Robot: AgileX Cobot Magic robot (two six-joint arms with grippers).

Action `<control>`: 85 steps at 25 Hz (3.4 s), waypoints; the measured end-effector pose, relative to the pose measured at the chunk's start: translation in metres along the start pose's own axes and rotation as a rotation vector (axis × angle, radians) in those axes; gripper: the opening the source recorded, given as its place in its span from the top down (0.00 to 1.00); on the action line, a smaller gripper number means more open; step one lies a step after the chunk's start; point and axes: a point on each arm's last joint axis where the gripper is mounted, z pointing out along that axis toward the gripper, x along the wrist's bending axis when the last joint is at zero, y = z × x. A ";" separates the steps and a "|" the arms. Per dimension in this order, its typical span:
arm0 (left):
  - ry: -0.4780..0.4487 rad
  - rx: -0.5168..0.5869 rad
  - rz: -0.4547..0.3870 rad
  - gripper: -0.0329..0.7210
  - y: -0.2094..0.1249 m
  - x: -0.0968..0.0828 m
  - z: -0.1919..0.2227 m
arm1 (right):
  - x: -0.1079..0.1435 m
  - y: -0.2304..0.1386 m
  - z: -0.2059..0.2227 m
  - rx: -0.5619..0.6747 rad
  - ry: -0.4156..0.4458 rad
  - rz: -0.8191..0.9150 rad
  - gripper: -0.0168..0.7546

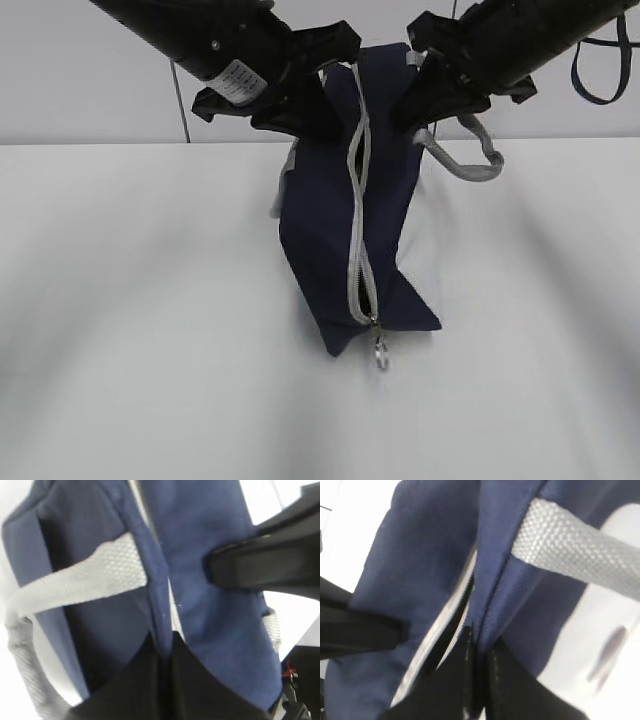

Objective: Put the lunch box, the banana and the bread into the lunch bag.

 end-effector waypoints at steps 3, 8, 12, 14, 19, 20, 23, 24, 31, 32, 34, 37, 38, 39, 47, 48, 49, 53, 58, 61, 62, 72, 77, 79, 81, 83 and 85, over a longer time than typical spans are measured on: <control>0.010 -0.027 -0.008 0.96 0.003 0.004 0.006 | -0.005 0.006 0.002 0.024 -0.036 0.006 0.98; 0.020 -0.038 -0.032 0.96 0.004 0.013 0.021 | -0.019 0.003 0.017 0.083 -0.061 0.039 0.98; 0.028 -0.029 -0.043 0.96 0.003 0.018 0.032 | -0.027 0.000 0.029 0.119 -0.059 0.059 0.98; 0.035 -0.028 -0.038 0.96 0.003 0.020 0.032 | -0.029 0.000 0.032 0.128 -0.056 0.062 0.98; 0.055 -0.054 -0.022 0.84 0.006 0.021 0.032 | -0.029 0.000 0.032 0.129 -0.051 0.071 0.72; 0.056 -0.058 -0.018 0.75 0.006 0.021 0.031 | -0.028 0.001 0.032 0.128 -0.051 0.073 0.63; 0.055 -0.075 -0.010 0.43 0.008 0.018 0.021 | -0.025 0.003 0.029 0.141 -0.040 0.073 0.49; 0.054 -0.086 -0.008 0.35 0.009 0.016 0.017 | -0.025 0.002 0.028 0.148 -0.036 0.075 0.47; 0.089 -0.123 0.079 0.30 0.011 0.004 -0.021 | 0.000 0.007 -0.008 0.087 -0.048 0.018 0.45; 0.091 -0.112 0.092 0.31 0.010 0.003 -0.025 | 0.004 0.006 -0.014 0.077 -0.053 0.009 0.45; 0.097 -0.096 0.124 0.32 0.007 0.000 -0.031 | 0.011 0.001 -0.025 0.066 -0.065 -0.004 0.45; 0.105 -0.085 0.157 0.32 -0.001 -0.001 -0.038 | 0.016 -0.013 -0.033 0.058 -0.078 0.000 0.45; 0.106 -0.085 0.164 0.32 -0.005 -0.002 -0.041 | 0.018 -0.019 -0.035 0.053 -0.082 -0.007 0.45; 0.107 -0.076 0.174 0.32 -0.011 -0.002 -0.042 | 0.018 -0.026 -0.034 0.054 -0.086 -0.014 0.45; 0.095 -0.066 0.247 0.35 -0.068 -0.011 -0.054 | 0.036 -0.099 -0.040 -0.041 -0.031 -0.150 0.45; 0.091 -0.074 0.257 0.36 -0.073 -0.011 -0.058 | 0.039 -0.109 -0.040 -0.046 -0.015 -0.173 0.45; 0.091 -0.080 0.262 0.36 -0.080 -0.011 -0.061 | 0.042 -0.116 -0.040 -0.061 0.004 -0.208 0.45; 0.081 -0.082 0.309 0.37 -0.100 -0.011 -0.071 | 0.045 -0.151 -0.030 -0.067 0.082 -0.299 0.45; 0.065 -0.108 0.377 0.37 -0.112 -0.015 -0.085 | 0.042 -0.192 -0.012 -0.018 0.157 -0.502 0.45; 0.062 -0.120 0.390 0.37 -0.113 -0.017 -0.089 | 0.039 -0.205 -0.007 0.004 0.173 -0.607 0.45; 0.061 -0.121 0.392 0.37 -0.113 -0.017 -0.089 | 0.039 -0.207 -0.006 0.005 0.175 -0.617 0.45; 0.069 -0.154 0.397 0.39 -0.110 -0.017 -0.090 | 0.036 -0.203 -0.001 -0.034 0.169 -0.580 0.46; 0.084 -0.196 0.408 0.39 -0.106 -0.017 -0.091 | 0.024 -0.197 0.019 -0.073 0.194 -0.556 0.45; 0.090 -0.213 0.411 0.39 -0.105 -0.017 -0.091 | 0.018 -0.194 0.030 -0.082 0.217 -0.545 0.45; 0.096 -0.231 0.415 0.39 -0.103 -0.016 -0.092 | 0.012 -0.189 0.039 -0.096 0.230 -0.539 0.45; 0.099 -0.239 0.419 0.39 -0.102 -0.016 -0.092 | 0.005 -0.185 0.049 -0.088 0.238 -0.529 0.45; 0.101 -0.239 0.429 0.39 -0.102 -0.016 -0.092 | -0.001 -0.186 0.058 -0.073 0.246 -0.541 0.46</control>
